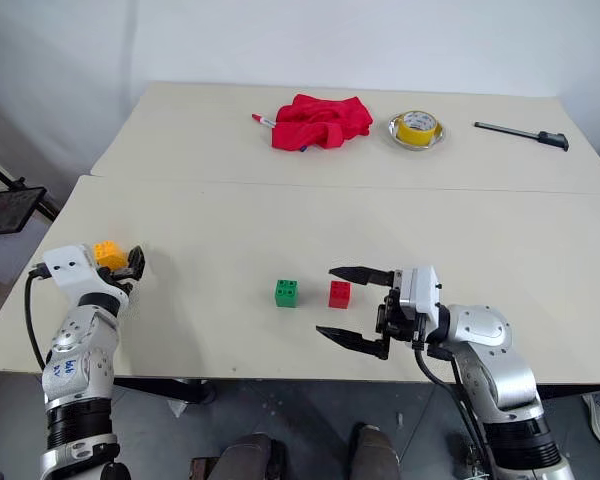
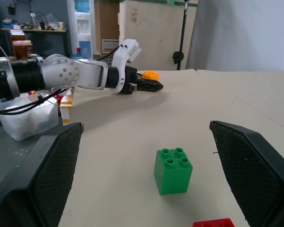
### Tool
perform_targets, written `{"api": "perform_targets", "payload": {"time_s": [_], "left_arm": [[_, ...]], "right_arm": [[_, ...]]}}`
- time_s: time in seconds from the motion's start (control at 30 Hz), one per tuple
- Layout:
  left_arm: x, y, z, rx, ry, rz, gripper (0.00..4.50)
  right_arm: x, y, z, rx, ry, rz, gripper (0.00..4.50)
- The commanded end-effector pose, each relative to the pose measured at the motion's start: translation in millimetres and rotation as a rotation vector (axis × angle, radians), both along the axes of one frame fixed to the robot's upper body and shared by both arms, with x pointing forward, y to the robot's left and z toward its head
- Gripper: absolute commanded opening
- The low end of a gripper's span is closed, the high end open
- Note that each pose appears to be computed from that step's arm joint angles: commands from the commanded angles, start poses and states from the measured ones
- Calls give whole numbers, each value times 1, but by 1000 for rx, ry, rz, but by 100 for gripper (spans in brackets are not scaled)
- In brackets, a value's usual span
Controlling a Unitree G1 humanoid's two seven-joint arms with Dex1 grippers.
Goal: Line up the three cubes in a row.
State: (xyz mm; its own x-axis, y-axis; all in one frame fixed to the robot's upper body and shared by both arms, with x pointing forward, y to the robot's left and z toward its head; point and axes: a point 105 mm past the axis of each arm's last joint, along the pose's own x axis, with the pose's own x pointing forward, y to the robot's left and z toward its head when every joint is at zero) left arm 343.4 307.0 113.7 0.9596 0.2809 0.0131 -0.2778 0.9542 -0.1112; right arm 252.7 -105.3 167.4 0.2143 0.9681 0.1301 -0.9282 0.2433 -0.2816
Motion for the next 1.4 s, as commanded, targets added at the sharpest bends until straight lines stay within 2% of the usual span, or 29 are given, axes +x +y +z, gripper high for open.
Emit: {"api": "perform_targets", "payload": {"time_s": [0.03,0.17,0.2,0.3,0.33,0.4,0.43,0.5,0.6,0.77,0.9,1.4], "left_arm": [[-4,0,10,39,-43,-9,286],[-9,-2,13,43,-58,-81,157],[-10,-4,22,25,-99,-139,148],[-14,-29,57,52,-237,-451,148],[-22,-52,76,46,-322,-660,148],[-26,-70,84,156,-302,-879,148],[-28,-86,77,279,-224,-1071,148],[-31,-99,60,441,-90,-1315,148],[-22,-108,42,542,16,-1522,148],[-10,-117,26,647,42,-1676,148],[-9,-134,20,675,40,-1807,148],[-19,-127,-3,649,149,-1854,148]], "right_arm": [[-5,-4,9,2,-54,-17,450],[-5,-7,8,-1,-54,-36,450],[-5,-9,9,-2,-57,-49,450],[-5,-15,10,-13,-62,-80,450],[-4,-19,9,-21,-62,-94,450],[-3,-28,8,-39,-57,-123,450],[-2,-36,6,-53,-49,-145,450],[-2,-45,2,-77,-37,-166,450],[-3,-51,0,-93,-32,-186,450],[-6,-51,-1,-99,-32,-201,450],[-11,-54,-4,-108,-21,-220,450],[-11,-56,-8,-112,-6,-237,450]]}}
